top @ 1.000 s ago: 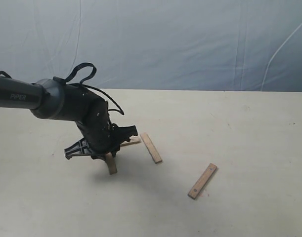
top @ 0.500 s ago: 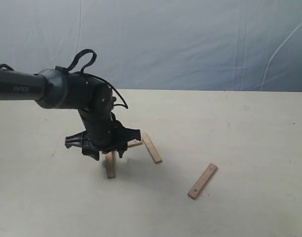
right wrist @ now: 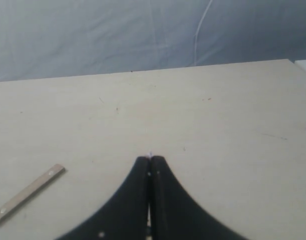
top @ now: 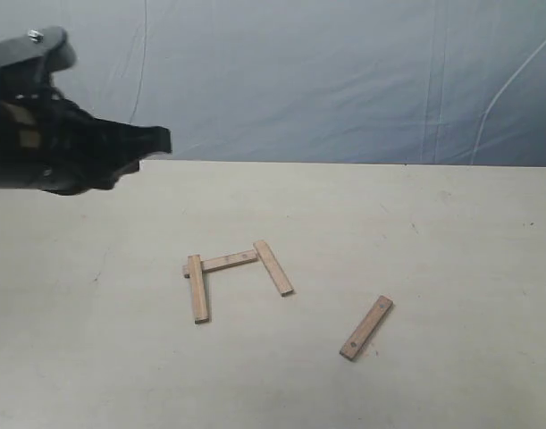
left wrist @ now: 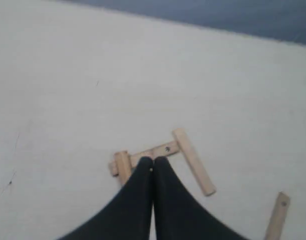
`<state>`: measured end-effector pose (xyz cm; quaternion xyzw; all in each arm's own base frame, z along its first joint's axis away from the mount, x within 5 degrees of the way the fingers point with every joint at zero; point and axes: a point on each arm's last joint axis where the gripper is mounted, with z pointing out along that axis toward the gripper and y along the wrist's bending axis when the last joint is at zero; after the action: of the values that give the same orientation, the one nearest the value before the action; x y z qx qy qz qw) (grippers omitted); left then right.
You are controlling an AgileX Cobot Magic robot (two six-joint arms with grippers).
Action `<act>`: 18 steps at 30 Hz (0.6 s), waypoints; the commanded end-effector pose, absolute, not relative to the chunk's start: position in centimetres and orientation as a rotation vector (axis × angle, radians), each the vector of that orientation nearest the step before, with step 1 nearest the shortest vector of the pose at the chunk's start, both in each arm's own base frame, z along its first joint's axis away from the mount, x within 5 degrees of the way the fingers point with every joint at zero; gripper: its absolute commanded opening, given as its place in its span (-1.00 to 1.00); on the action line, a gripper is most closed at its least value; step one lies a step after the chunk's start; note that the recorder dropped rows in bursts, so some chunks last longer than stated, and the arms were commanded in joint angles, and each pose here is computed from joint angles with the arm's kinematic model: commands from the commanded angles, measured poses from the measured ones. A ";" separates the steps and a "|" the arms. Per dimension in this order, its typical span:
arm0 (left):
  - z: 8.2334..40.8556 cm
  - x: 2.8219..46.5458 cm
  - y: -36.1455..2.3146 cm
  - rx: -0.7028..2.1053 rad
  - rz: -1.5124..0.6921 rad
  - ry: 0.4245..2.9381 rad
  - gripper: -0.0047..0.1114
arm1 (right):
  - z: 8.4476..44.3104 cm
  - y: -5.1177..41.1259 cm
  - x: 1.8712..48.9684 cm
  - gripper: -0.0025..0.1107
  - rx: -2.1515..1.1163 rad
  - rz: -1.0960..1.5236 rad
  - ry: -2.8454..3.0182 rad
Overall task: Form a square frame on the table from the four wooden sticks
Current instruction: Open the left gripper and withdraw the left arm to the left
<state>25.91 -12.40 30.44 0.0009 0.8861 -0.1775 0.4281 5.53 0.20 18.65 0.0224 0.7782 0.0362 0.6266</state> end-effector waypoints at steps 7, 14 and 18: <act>29.7 12.5 -6.7 0.138 -0.673 1.569 -0.92 | 23.7 -0.7 5.1 -0.97 0.308 0.324 1.187; 26.9 7.9 -3.8 0.074 -0.656 1.428 -0.92 | 24.1 -1.4 4.9 -0.97 0.501 0.501 1.072; 25.6 6.8 -2.4 -0.029 -0.631 1.364 -0.92 | 26.0 -0.8 5.3 -0.97 0.382 0.436 1.115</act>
<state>7.35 -3.20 26.20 0.0170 0.6378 -0.2887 0.7139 5.03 -1.13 24.51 0.2150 0.5142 0.2201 0.8006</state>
